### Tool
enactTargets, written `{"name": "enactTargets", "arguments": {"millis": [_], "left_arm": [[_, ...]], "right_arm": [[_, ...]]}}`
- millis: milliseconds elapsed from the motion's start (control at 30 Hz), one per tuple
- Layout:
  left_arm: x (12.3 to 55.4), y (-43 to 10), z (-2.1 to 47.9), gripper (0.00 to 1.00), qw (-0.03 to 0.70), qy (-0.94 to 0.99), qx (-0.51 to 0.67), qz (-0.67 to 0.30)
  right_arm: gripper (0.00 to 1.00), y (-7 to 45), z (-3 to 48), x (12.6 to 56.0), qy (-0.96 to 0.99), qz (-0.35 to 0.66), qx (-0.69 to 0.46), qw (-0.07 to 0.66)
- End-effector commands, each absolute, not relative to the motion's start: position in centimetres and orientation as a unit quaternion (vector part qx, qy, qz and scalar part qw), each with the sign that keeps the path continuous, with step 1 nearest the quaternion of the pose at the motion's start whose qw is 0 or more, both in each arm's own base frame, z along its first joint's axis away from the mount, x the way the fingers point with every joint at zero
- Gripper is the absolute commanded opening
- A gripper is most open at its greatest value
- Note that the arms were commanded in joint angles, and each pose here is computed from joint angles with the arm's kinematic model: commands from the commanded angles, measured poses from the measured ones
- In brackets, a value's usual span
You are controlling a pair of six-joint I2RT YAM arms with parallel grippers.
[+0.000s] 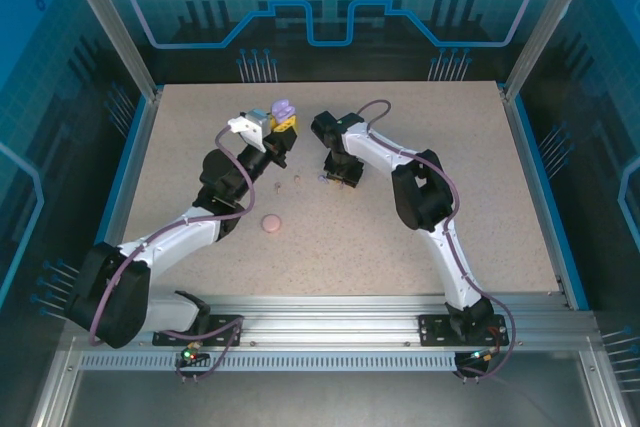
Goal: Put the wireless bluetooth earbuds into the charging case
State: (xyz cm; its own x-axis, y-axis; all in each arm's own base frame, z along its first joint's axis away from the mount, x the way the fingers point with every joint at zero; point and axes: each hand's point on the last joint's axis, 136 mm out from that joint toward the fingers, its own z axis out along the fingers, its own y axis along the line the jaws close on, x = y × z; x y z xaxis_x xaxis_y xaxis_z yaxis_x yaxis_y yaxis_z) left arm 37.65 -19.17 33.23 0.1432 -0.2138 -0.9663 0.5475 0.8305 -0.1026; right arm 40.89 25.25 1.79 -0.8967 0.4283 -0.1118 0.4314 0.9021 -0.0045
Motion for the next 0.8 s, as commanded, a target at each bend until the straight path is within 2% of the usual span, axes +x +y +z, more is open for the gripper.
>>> {"name": "enactTargets", "arguments": {"millis": [0, 167, 400, 767], "left_arm": [[37.1, -19.3, 35.8, 0.0, 0.764, 0.573, 0.142, -0.261], [37.0, -19.4, 36.0, 0.0, 0.765, 0.571, 0.144, -0.261], [36.8, -19.7, 36.1, 0.0, 0.763, 0.571, 0.148, -0.264], [36.5, -19.7, 35.6, 0.0, 0.756, 0.578, 0.15, -0.268]], "right_arm": [[0.33, 24.2, 0.3, 40.5, 0.972, -0.042, 0.226, 0.041], [0.29, 23.8, -0.1, 40.5, 0.973, -0.04, 0.222, 0.037], [0.16, 24.2, 0.0, 40.6, 0.982, -0.015, 0.185, 0.044], [0.12, 24.6, 4.0, 41.4, 0.987, 0.041, 0.105, 0.119]]}}
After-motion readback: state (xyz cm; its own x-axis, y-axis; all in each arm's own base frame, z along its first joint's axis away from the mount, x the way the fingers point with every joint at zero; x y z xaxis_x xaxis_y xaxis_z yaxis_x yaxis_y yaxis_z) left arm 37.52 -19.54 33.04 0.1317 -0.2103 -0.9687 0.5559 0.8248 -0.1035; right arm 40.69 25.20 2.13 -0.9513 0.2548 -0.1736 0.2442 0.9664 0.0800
